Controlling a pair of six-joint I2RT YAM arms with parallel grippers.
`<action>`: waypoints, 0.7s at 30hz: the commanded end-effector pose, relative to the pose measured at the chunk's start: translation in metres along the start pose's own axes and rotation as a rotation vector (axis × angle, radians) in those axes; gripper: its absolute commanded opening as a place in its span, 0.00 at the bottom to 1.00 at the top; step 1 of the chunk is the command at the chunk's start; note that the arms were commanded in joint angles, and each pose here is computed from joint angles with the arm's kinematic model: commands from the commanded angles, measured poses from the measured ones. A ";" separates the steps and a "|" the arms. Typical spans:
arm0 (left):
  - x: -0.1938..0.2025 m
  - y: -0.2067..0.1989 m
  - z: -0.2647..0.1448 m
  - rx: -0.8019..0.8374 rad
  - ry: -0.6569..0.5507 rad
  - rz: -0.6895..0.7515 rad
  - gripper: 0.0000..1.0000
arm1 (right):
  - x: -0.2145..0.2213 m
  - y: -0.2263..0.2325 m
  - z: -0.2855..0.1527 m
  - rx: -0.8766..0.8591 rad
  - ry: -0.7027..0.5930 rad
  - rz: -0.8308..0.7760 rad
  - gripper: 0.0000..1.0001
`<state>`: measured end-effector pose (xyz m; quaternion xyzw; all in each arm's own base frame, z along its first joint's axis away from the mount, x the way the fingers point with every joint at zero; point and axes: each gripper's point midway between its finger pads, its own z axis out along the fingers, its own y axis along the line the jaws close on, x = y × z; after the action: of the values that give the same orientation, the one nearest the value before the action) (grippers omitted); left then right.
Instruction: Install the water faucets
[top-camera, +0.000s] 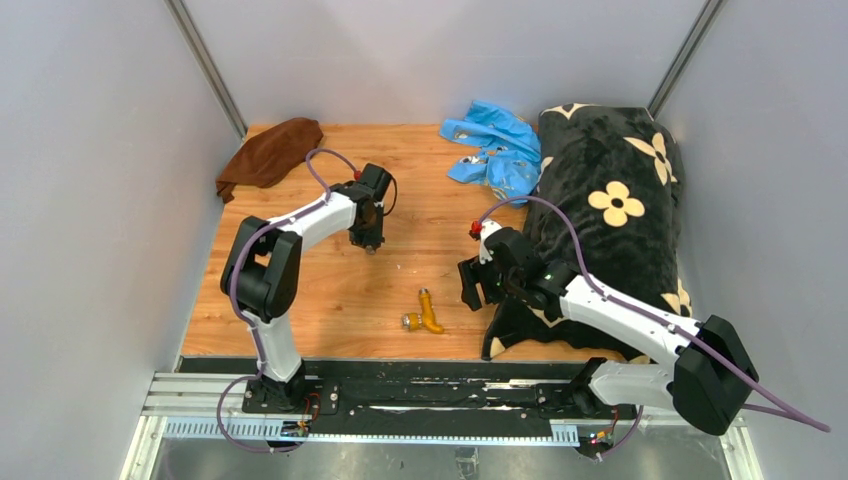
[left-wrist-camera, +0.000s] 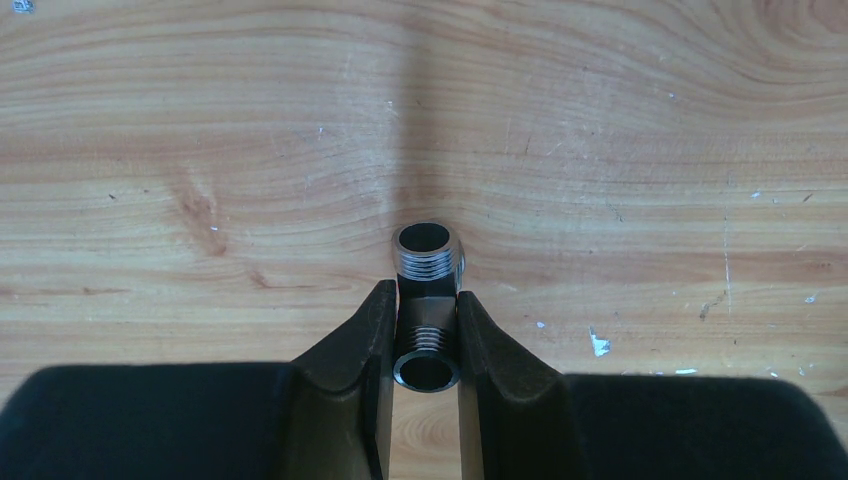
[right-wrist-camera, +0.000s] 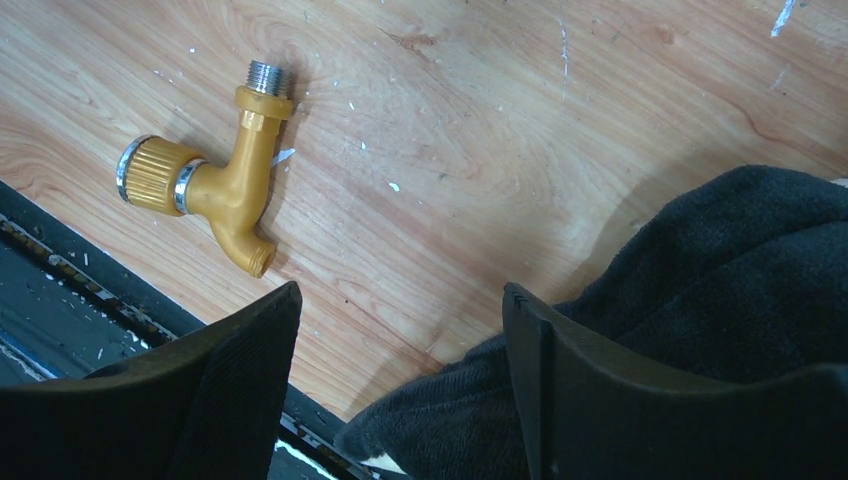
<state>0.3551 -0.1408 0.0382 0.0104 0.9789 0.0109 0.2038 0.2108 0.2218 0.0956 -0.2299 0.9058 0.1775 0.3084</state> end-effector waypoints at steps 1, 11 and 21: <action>-0.001 -0.001 0.008 -0.016 0.006 0.000 0.07 | 0.006 -0.001 0.000 0.002 0.019 0.027 0.73; -0.003 -0.003 0.009 -0.012 0.014 0.012 0.46 | 0.005 0.002 0.001 -0.014 0.023 0.024 0.73; -0.017 -0.008 -0.015 0.032 -0.048 -0.015 0.75 | 0.002 0.012 0.008 -0.054 0.007 0.055 0.73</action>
<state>0.3549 -0.1413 0.0275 0.0113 0.9820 0.0162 0.1879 0.2073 0.2268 0.0911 -0.2239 0.9097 0.1896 0.2939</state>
